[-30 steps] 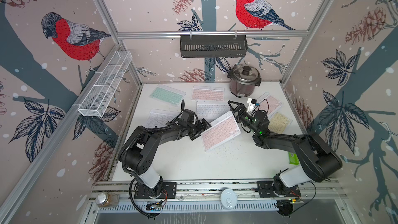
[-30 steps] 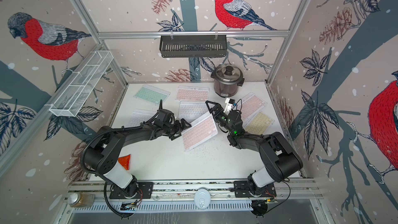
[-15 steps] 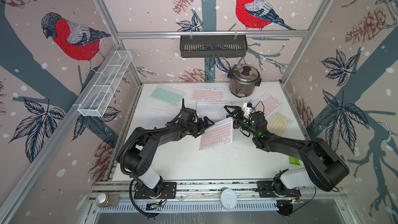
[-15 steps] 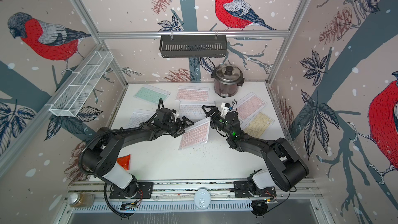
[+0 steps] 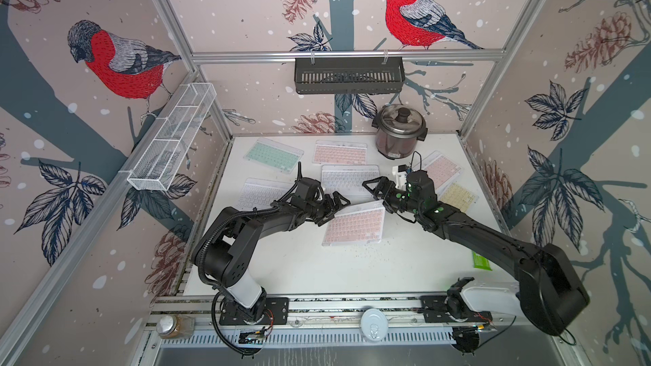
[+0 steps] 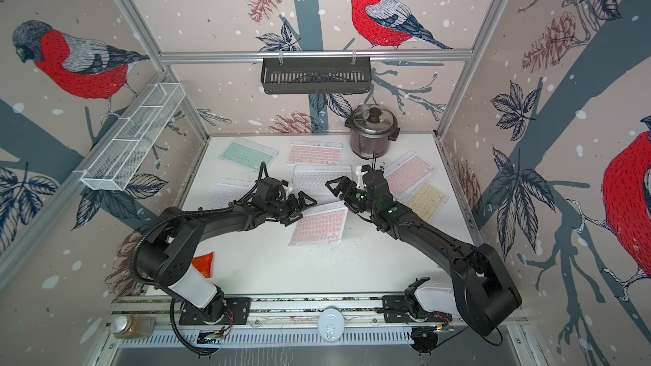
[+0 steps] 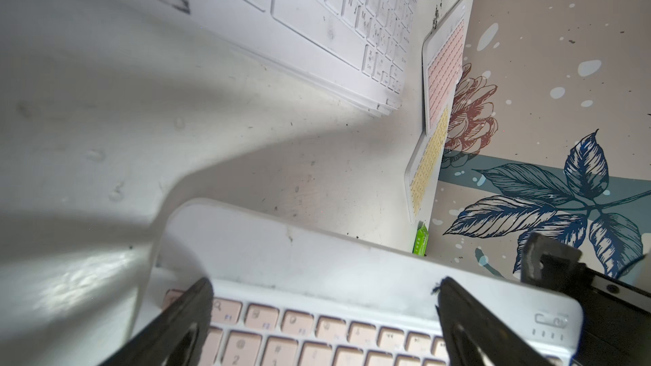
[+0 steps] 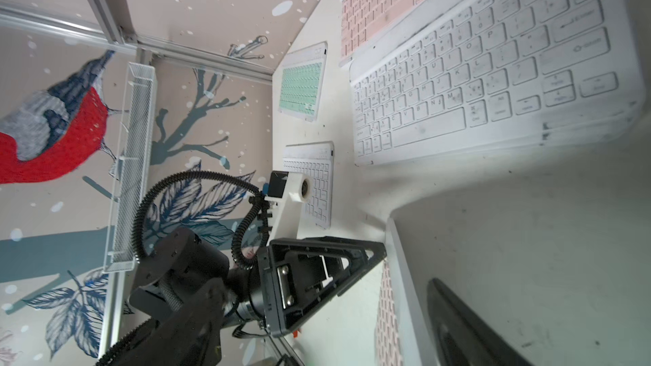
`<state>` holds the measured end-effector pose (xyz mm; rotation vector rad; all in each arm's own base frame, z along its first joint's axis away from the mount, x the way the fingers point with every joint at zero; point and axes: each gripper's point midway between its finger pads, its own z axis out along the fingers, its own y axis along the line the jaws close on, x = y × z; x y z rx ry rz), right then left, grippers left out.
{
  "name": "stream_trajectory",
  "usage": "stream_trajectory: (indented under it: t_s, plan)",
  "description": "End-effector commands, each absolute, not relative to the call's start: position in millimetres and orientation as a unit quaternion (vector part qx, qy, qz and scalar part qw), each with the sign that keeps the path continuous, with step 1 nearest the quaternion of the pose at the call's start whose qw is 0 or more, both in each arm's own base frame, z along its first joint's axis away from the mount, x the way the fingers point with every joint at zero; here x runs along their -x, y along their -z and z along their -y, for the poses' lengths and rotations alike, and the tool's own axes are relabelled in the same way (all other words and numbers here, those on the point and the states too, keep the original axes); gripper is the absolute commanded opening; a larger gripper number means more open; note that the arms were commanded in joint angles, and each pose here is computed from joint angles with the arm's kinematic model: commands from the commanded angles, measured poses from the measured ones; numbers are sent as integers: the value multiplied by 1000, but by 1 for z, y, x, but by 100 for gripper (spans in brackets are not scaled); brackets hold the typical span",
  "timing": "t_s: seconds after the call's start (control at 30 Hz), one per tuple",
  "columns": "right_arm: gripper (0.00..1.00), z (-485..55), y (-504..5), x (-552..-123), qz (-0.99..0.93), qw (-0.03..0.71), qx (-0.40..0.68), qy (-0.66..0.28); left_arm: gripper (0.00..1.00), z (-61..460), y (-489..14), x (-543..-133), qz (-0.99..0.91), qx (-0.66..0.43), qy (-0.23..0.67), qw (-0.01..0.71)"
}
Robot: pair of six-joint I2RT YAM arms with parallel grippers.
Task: Stack the numeric keypads
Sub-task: Pick up the numeric keypad from the center of the board.
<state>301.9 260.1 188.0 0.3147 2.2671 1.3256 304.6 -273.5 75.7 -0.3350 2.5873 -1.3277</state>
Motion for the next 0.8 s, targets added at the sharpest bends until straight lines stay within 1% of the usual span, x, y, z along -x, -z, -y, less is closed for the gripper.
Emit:
stream_trajectory:
  t_s: [0.0, 0.07, 0.17, 0.27, 0.33, 0.4, 0.5, 0.63, 0.73, 0.77]
  plan:
    - [80, -254, -164, -277, -877, 205, -62, -429, 98, 277, -79, -305, -873, 110, 463, 108]
    - [74, -251, -157, -268, -890, 191, -42, -412, 99, 277, -77, -304, -872, 111, 464, 108]
    - [59, -245, -142, -260, -907, 175, -26, -382, 98, 276, -75, -303, -872, 113, 464, 107]
    - [51, -240, -131, -251, -916, 163, -14, -366, 98, 276, -74, -302, -872, 113, 464, 105]
    - [46, -239, -127, -246, -920, 155, -5, -360, 98, 275, -73, -302, -872, 113, 464, 105]
    - [46, -239, -124, -241, -923, 144, 4, -356, 98, 275, -72, -302, -873, 113, 462, 104]
    - [41, -240, -120, -233, -925, 126, 18, -357, 99, 276, -70, -302, -874, 111, 463, 102]
    - [27, -240, -117, -228, -930, 112, 34, -348, 98, 277, -69, -303, -874, 111, 463, 102]
    - [22, -241, -123, -230, -929, 117, 44, -348, 99, 277, -71, -303, -872, 110, 466, 101]
    - [17, -241, -125, -230, -929, 119, 46, -347, 98, 277, -74, -303, -871, 110, 467, 102]
